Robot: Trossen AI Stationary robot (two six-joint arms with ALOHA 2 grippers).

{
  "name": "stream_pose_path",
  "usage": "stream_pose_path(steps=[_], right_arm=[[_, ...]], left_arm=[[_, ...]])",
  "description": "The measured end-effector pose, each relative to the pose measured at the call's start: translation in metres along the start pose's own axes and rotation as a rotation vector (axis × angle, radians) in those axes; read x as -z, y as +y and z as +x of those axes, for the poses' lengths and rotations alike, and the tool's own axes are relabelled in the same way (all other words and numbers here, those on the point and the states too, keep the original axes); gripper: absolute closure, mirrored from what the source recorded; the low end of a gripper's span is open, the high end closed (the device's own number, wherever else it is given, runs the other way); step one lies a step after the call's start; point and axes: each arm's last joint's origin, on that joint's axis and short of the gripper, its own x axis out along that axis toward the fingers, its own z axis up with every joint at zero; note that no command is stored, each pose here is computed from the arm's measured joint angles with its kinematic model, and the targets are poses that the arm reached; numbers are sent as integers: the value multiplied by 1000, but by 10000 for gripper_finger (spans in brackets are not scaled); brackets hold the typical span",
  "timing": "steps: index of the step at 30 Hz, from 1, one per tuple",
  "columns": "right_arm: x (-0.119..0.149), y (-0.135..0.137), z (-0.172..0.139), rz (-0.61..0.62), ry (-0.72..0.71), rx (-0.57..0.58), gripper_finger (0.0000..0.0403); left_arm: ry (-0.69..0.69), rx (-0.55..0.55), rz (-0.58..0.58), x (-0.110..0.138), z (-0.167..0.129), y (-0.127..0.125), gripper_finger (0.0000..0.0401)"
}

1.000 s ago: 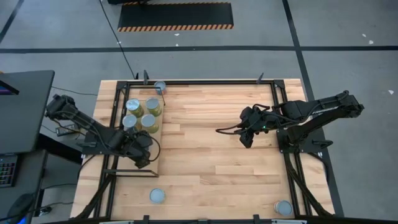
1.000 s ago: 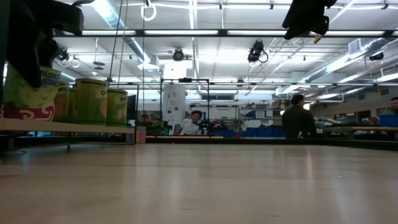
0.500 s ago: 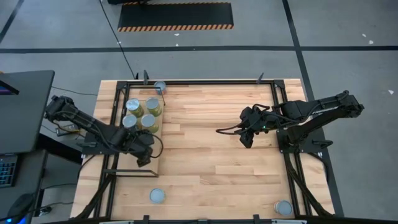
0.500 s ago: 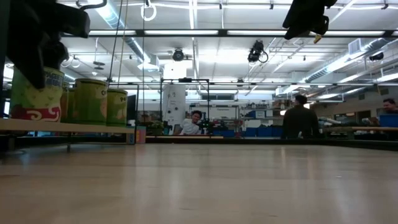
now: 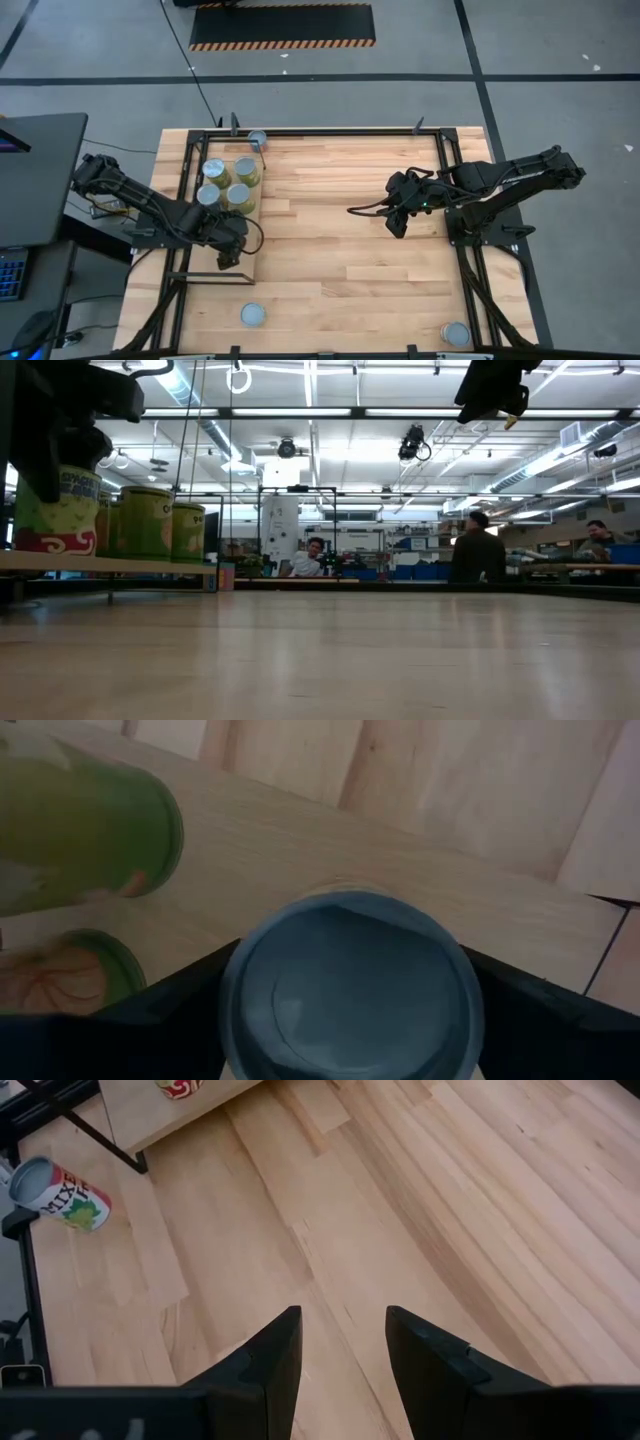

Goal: Pick and place cans onto a shelf
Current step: Put the canned spaghetti sauce on the shelf

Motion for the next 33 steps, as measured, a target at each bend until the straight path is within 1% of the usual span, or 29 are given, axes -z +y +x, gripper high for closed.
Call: stream_pose_path(steps=[4, 6, 13, 16, 19, 25, 33], right_arm=[[0, 0, 0, 0, -2, 3, 249], [0, 0, 0, 0, -2, 2, 249], [0, 0, 0, 0, -2, 2, 249], [0, 0, 0, 0, -2, 2, 249], [0, 0, 0, 0, -2, 2, 249], [0, 0, 0, 1, -3, 2, 249], [0, 0, 0, 1, -3, 2, 249]], left_arm=[[-8, -4, 38, 0, 0, 0, 105], [-8, -5, 48, 0, 0, 0, 114], [-13, -9, 51, -1, -2, 0, 106], [-53, 1, 54, -10, -11, 1, 107], [-81, -12, 70, -17, -16, 4, 108], [-74, -24, 43, -23, -14, 12, 109], [-45, -50, 49, -23, -13, 18, 110]])
